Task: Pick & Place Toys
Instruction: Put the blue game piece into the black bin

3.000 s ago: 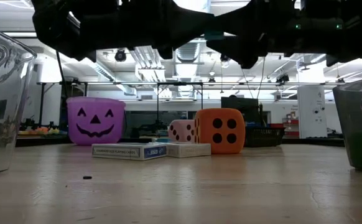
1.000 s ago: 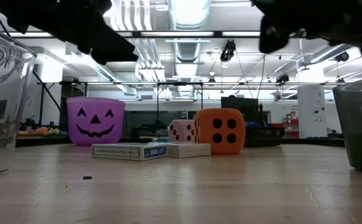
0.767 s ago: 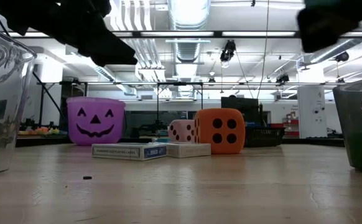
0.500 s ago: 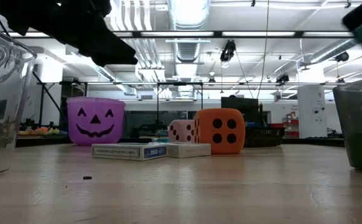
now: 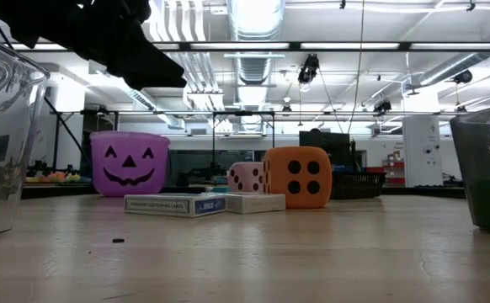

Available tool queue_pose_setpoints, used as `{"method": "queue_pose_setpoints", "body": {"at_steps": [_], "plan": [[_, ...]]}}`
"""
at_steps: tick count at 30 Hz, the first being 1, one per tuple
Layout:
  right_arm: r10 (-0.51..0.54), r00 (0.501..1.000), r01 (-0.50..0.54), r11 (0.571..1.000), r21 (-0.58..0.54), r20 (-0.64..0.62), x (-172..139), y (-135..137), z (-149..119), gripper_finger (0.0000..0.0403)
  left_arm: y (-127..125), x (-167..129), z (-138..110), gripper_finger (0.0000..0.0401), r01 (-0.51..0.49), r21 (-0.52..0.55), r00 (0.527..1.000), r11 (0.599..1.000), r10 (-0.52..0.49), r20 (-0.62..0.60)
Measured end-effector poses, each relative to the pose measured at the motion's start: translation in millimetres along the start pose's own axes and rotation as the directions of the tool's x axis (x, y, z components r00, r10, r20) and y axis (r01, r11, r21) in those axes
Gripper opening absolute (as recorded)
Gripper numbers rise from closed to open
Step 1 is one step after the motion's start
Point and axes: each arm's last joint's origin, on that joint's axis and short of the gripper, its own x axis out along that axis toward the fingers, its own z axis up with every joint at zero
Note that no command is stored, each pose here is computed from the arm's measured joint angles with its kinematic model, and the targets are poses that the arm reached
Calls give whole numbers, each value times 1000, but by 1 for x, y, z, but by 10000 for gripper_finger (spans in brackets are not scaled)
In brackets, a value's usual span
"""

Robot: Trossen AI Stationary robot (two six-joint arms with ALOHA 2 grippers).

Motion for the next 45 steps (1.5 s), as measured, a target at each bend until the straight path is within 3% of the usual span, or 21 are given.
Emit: {"method": "queue_pose_setpoints", "body": {"at_steps": [8, 17, 21, 25, 28, 32, 36, 40, 42, 45], "plan": [[-2, 1000, 2, 1000, 10, -31, 0, 4, 0, 94, 0, 0, 0, 259, -1, -1, 1000, 1000, 1, 1], [32, 997, -40, 992, 120, 67, -19, -6, 3, 244, 0, 0, 0, 259, -1, -1, 1000, 1000, 1, 0], [38, 995, -49, 991, 123, 88, -20, -6, 4, 270, 0, 0, 0, 259, 0, -1, 1000, 1000, 0, 0], [63, 955, -90, 993, 81, 289, -30, -1, 10, 277, 0, 0, 0, 259, 0, -1, 1000, 1000, 0, 2], [68, 842, -91, 996, 18, 535, -40, 5, 17, 277, 0, 0, 2, 259, 0, -6, 1000, 1000, 0, 22], [105, 628, -48, 994, -96, 771, -49, 20, 31, 278, 0, 0, 5, 259, 2, -14, 999, 1000, -1, 50], [240, 398, -46, 969, -242, 885, -50, 27, 49, 278, 0, 0, 6, 259, 12, -17, 998, 1000, -11, 62], [463, 132, -65, 886, -459, 876, -38, 11, 61, 279, 0, 0, 7, 259, 14, -27, 997, 1000, -12, 73], [483, 99, -62, 876, -479, 870, -29, -7, 61, 279, 0, 0, 5, 259, 15, -35, 997, 999, -12, 75], [430, 117, -69, 903, -424, 895, -20, -41, 56, 279, 0, 0, 1, 259, 17, -56, 997, 998, -12, 77]]}}
